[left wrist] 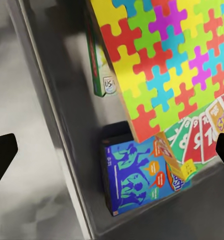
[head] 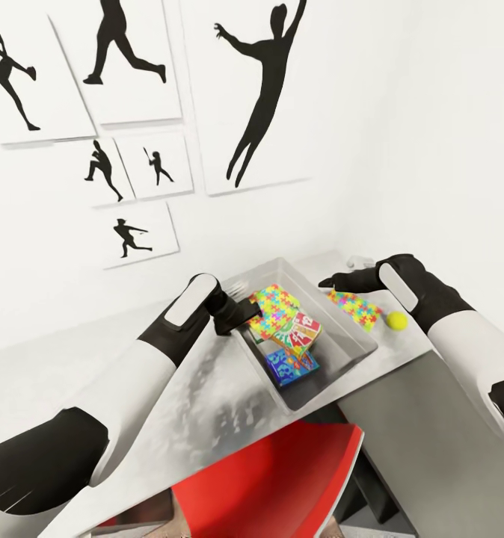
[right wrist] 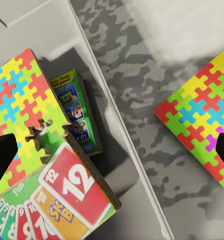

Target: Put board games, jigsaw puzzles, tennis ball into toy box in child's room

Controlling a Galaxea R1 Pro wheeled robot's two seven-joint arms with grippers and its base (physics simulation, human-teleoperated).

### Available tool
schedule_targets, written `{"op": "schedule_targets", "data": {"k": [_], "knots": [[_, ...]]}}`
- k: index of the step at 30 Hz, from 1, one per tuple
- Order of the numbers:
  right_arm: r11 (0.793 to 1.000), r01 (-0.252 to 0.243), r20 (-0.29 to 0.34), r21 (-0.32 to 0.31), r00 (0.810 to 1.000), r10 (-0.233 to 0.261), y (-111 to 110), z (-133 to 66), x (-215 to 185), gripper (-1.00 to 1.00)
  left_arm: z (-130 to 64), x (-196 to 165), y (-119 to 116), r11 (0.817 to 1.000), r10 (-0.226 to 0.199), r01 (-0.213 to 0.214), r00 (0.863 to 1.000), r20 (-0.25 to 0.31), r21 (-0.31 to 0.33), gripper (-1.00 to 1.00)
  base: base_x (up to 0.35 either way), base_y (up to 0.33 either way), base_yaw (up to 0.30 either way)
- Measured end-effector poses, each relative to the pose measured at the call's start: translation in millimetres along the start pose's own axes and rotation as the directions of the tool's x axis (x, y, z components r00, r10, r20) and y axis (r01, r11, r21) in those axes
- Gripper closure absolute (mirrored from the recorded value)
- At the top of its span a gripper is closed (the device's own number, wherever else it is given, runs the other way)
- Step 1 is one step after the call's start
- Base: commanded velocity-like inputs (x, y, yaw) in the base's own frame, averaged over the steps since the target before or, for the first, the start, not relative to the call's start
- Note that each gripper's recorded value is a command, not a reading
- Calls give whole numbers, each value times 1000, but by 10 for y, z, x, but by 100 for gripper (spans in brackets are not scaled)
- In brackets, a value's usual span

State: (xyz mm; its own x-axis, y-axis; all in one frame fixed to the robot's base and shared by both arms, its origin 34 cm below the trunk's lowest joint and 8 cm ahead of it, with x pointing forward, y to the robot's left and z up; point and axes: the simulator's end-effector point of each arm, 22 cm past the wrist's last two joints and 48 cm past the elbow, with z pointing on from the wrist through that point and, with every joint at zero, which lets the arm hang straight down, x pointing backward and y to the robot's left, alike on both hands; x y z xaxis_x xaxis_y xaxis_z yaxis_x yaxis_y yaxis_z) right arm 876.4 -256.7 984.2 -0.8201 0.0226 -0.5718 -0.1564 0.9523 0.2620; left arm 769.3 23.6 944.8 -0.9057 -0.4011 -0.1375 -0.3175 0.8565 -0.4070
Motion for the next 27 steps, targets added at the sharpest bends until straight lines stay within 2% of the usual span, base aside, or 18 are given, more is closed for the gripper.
{"op": "schedule_targets", "data": {"k": [14,22,27], "knots": [[1000,2,-8,3,1000,-2,-22,52,63,-100,-1,-17,-16,1000,-6,6,1000,-12,1,-100,0,0,0],[1000,1,-17,1,1000,-1,-30,104,106,-100,95,21,74,1000,-18,17,999,-33,-20,-100,0,0,0],[1000,21,-38,-4,999,-22,10,176,190,-100,150,41,114,999,-22,21,999,-43,-28,-100,0,0,0]]}}
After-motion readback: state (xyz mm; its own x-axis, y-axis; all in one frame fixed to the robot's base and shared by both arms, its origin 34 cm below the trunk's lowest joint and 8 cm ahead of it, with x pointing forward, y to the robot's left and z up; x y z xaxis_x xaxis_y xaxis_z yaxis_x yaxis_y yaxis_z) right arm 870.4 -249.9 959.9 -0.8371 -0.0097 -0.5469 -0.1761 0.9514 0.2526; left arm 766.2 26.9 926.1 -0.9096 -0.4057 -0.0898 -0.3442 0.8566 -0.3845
